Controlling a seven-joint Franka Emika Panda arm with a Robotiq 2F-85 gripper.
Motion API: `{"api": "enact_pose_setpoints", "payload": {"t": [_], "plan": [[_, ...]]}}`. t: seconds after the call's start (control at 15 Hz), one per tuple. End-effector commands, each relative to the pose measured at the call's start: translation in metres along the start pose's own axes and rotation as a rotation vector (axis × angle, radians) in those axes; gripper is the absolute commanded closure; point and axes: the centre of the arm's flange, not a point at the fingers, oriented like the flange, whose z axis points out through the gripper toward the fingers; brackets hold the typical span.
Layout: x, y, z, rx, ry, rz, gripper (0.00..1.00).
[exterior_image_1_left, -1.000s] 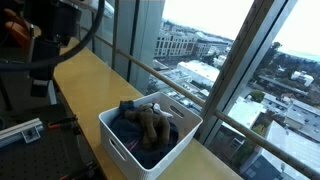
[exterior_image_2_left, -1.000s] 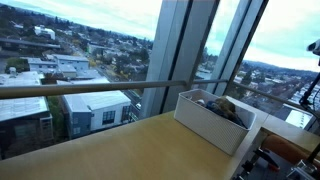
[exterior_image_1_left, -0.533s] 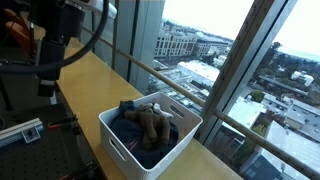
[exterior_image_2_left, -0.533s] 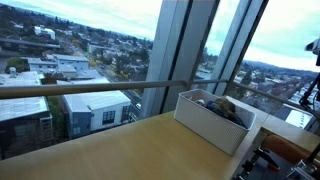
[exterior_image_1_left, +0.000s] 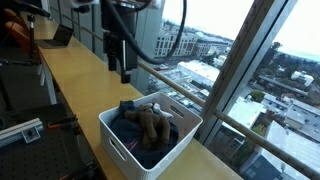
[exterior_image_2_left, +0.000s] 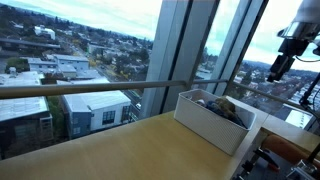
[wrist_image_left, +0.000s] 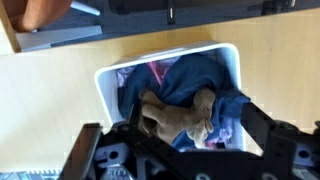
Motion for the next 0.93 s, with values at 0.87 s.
{"api": "enact_pose_setpoints", "payload": {"t": [0.87], "plan": [[0.174, 0.025, 0.162, -0.022, -0.004, 0.416, 0.00]]}}
